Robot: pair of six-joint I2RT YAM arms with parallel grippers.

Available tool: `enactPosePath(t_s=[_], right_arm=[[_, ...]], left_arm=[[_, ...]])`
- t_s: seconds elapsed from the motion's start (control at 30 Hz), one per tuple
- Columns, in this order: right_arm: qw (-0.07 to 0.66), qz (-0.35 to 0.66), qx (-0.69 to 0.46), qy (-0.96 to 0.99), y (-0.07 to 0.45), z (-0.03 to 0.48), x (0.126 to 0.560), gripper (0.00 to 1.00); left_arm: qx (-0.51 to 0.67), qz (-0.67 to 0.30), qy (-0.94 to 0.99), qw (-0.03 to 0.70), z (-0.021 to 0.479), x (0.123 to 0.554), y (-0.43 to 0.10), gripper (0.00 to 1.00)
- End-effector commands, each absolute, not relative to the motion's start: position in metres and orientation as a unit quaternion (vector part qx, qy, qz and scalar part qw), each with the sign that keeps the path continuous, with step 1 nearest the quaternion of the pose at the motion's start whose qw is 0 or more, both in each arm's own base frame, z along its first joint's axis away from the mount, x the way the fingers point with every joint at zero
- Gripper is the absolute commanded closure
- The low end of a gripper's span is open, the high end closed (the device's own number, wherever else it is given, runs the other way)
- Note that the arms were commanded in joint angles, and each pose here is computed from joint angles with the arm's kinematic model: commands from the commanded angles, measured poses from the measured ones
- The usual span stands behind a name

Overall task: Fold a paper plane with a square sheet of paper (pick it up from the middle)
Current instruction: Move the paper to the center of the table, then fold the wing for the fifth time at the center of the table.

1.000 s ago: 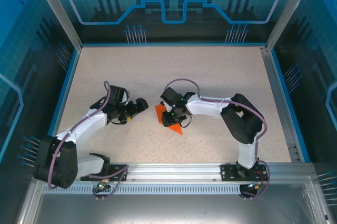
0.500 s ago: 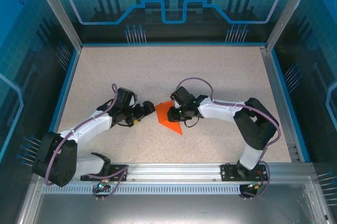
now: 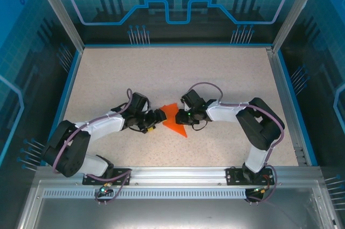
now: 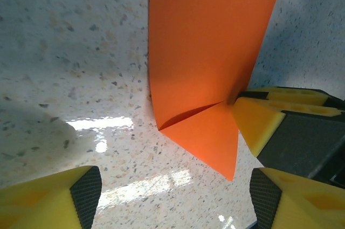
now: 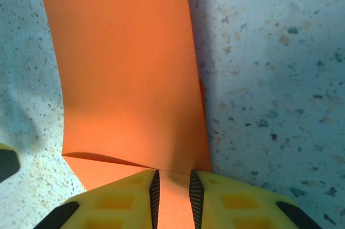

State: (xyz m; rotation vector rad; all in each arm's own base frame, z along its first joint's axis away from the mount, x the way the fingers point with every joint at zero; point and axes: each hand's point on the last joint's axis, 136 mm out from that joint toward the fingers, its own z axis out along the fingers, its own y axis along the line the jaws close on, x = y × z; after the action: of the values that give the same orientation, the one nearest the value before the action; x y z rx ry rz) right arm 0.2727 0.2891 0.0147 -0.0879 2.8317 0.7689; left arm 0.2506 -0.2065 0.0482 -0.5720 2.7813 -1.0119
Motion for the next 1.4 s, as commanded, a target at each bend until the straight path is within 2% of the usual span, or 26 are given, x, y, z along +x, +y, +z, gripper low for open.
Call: enactPosePath(t_s=[0.0, 0.2, 0.43, 0.63, 0.93, 1.37], right_arm=[[0.076, 0.252, -0.005, 0.965, 0.274, -0.006, 0.264, 0.75], [0.068, 0.259, 0.008, 0.963, 0.266, -0.013, 0.261, 0.75], [0.064, 0.263, 0.013, 0.963, 0.261, -0.015, 0.259, 0.75], [0.063, 0.265, 0.016, 0.962, 0.258, -0.016, 0.259, 0.75], [0.064, 0.266, 0.017, 0.962, 0.257, -0.016, 0.26, 0.75], [0.065, 0.268, 0.009, 0.961, 0.257, -0.017, 0.259, 0.75]], left_arm=[[-0.19, -0.357, 0.913, 0.047, 0.052, 0.251, -0.222, 0.26], [-0.192, -0.359, 0.913, 0.029, 0.047, 0.252, -0.234, 0.33], [-0.192, -0.36, 0.913, 0.023, 0.043, 0.258, -0.241, 0.52], [-0.196, -0.35, 0.916, 0.015, 0.035, 0.26, -0.241, 0.55], [-0.2, -0.347, 0.916, 0.015, 0.033, 0.262, -0.241, 0.53], [-0.175, -0.357, 0.917, 0.036, 0.044, 0.276, -0.249, 0.68]])
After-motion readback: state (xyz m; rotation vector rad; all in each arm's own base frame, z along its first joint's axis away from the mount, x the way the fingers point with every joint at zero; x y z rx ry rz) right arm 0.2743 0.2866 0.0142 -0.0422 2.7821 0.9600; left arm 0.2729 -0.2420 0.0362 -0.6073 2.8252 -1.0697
